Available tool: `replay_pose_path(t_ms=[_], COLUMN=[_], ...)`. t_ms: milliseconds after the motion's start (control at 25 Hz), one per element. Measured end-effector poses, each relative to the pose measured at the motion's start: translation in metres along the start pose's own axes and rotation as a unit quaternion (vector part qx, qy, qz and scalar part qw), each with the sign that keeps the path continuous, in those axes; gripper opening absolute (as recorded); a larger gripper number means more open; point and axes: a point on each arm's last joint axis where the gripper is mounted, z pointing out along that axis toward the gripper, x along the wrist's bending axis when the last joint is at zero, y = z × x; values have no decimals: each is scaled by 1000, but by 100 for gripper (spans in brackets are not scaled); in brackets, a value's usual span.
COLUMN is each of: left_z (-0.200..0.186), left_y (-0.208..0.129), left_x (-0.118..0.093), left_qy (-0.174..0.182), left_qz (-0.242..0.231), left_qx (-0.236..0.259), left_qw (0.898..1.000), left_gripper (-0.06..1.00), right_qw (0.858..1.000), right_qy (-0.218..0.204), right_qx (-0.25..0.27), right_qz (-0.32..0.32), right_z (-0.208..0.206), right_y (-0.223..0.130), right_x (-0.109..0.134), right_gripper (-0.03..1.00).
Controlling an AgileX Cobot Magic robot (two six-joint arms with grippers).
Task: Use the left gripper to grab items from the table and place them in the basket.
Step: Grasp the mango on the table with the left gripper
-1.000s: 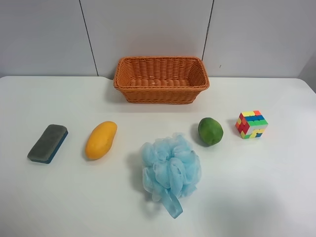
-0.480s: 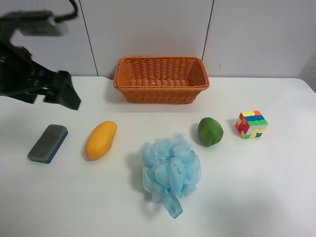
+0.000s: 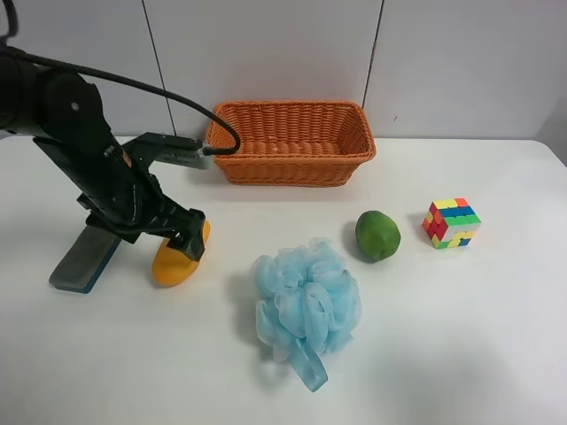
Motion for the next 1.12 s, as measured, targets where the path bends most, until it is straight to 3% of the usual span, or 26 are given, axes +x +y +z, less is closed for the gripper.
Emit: replay_pose_path(t_ms=[600,720,920,1120], left_z=[54,57,57,57], left_y=[6,5,5,5], left_x=[3,4,4,4], left_qy=[0,0,0,0], left_qz=[14,15,17,17], left_qx=[-20,-16,-16,-14], left_qw=[1000,1000,1000,1000], left_gripper=[99,90,66,65], right_qw=[1000,1000,1000,1000], right_qy=[0,0,0,0], right_qx=[0,0,0,0], right_qz=[0,0,0,0], right_z=[0,0,0,0], right_y=[0,0,0,0], right_x=[0,0,0,0], right_gripper=[99,99,99,99])
